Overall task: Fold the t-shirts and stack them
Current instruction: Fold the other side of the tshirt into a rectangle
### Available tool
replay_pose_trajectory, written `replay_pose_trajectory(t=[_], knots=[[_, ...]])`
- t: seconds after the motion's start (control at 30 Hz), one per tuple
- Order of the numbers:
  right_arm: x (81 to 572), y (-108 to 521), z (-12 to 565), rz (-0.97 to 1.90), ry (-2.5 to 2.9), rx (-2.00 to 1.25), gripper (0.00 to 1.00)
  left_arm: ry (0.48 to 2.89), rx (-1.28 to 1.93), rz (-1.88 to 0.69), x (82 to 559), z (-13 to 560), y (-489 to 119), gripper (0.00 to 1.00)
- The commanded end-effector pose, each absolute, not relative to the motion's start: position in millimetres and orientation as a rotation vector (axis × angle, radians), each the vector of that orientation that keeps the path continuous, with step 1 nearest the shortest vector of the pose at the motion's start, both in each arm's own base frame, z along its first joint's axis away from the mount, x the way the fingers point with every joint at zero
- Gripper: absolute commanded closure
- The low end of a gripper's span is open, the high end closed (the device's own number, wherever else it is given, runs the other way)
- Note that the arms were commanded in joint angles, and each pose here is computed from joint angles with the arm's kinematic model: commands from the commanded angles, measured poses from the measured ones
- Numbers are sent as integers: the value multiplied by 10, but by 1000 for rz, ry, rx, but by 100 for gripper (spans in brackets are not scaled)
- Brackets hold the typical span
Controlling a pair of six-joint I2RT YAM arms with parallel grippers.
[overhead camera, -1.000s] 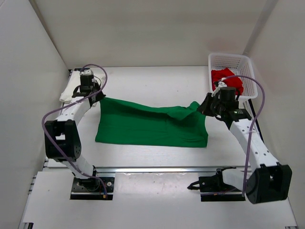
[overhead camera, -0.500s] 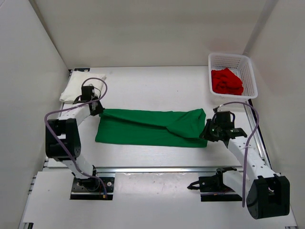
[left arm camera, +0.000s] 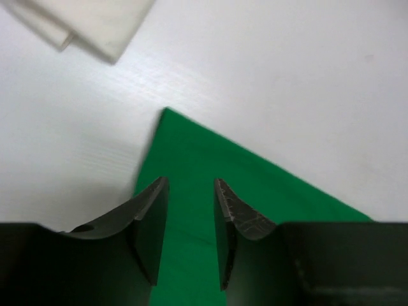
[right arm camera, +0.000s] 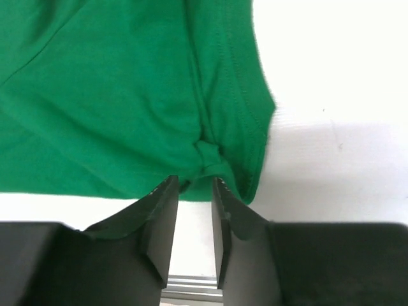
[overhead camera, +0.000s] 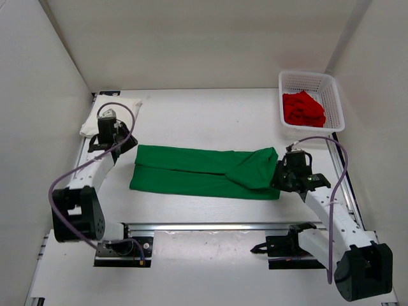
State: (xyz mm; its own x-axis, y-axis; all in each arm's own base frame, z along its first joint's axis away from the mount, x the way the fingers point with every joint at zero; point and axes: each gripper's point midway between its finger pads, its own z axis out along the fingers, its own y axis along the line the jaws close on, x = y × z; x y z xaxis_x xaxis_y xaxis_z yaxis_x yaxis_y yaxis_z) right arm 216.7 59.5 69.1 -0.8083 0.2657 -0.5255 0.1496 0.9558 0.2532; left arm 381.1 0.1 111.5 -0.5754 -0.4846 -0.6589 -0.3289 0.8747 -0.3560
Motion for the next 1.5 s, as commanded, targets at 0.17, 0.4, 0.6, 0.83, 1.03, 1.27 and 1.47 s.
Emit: replay_pose_trajectory(t=[0.17,0.4,0.6,0.83,1.03,1.27,1.47], knots=[[2380,1368,1181,283,2397,-122,100,2090,-283,-526,3585,1584,-1177,57],[2319,2173,696,411,2527,-423,100,2082,-104,-719,3157,1459,-1939,57],[2568,2111,520,382,2569,-377,95,2081,-50,-771,3011,1389,-2065,56],[2811,1896,475,276,2535,-309,85,2084,-30,-803,2976,1342,-2127,56],[2889,1786,400,255,2561,-325,78,2102,-33,-807,2977,1278,-2128,56],[2866,1793,404,244,2564,-379,66,2116,-33,-804,2967,1245,-2128,56],[2747,1822,506,289,2547,-370,67,2105,-44,-809,2977,1264,-2101,57]])
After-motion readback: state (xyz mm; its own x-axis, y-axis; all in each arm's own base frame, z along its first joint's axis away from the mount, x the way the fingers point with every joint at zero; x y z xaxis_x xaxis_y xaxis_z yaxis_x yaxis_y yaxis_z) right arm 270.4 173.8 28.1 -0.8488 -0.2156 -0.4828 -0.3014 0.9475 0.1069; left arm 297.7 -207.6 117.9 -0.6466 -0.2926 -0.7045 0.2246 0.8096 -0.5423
